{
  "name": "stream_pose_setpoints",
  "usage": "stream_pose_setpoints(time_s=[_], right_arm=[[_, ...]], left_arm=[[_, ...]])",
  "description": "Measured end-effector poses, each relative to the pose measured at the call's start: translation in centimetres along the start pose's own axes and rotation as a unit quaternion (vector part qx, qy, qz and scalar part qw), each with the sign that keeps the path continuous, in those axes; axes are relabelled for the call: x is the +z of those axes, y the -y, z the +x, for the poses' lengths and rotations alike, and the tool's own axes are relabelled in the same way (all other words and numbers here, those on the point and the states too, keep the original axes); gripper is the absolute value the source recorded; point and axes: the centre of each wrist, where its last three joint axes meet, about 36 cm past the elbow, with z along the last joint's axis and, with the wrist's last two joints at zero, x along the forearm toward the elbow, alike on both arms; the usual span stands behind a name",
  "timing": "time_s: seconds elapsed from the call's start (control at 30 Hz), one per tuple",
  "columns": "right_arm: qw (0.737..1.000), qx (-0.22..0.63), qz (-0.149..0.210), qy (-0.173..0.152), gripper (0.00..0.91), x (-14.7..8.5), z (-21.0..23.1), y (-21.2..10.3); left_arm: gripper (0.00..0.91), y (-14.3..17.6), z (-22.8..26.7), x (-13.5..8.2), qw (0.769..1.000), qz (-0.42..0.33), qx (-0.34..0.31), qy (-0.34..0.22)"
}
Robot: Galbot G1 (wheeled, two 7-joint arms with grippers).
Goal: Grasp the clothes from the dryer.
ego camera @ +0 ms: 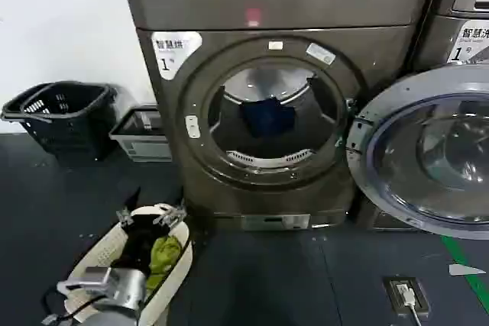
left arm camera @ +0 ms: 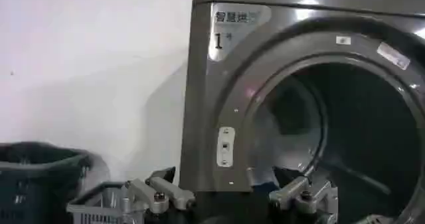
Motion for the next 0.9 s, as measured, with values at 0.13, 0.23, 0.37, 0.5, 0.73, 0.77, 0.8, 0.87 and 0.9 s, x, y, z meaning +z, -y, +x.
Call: stream_pose_setpoints(time_s=[0.13, 0.23, 0.37, 0.5, 0.73, 0.77, 0.8, 0.87, 0.9], right_arm=[[1.000, -0.001, -0.002, 0.003, 0.907, 0.08, 0.00, -0.08], [1.000, -0.001, -0.005, 0.004, 0.907, 0.27, -0.03, -0.19], [1.000, 0.002, -0.008, 0.004, 0.907, 0.53, -0.02, -0.09], [1.000, 0.002, -0.009, 0.004, 0.907, 0.67, 0.03, -0.11], [1.000, 0.001, -0.009, 0.004, 0.907, 0.67, 0.06, -0.04], [1.000, 0.001, -0.009, 0.005, 0.907, 0.64, 0.06, -0.01], [1.000, 0.001, -0.009, 0.005, 0.907, 0.62, 0.07, 0.02], [1.000, 0.001, -0.008, 0.003, 0.907, 0.71, 0.13, 0.02], [1.000, 0.002, -0.008, 0.003, 0.907, 0.78, 0.18, 0.03]], left_arm=[[0.907, 0.09, 0.07, -0.06, 1.000, -0.003, 0.002, 0.003], [0.907, 0.06, 0.16, -0.25, 1.000, -0.004, 0.001, 0.007], [0.907, 0.08, 0.33, -0.40, 1.000, -0.006, 0.000, 0.008], [0.907, 0.06, 0.33, -0.40, 1.000, -0.009, 0.001, 0.008], [0.907, 0.14, 0.41, -0.48, 1.000, -0.010, 0.004, 0.010], [0.907, 0.14, 0.43, -0.51, 1.000, -0.010, 0.004, 0.010], [0.907, 0.14, 0.45, -0.52, 1.000, -0.011, 0.004, 0.010], [0.907, 0.14, 0.48, -0.50, 1.000, -0.011, 0.004, 0.009], [0.907, 0.16, 0.50, -0.47, 1.000, -0.011, 0.004, 0.009]])
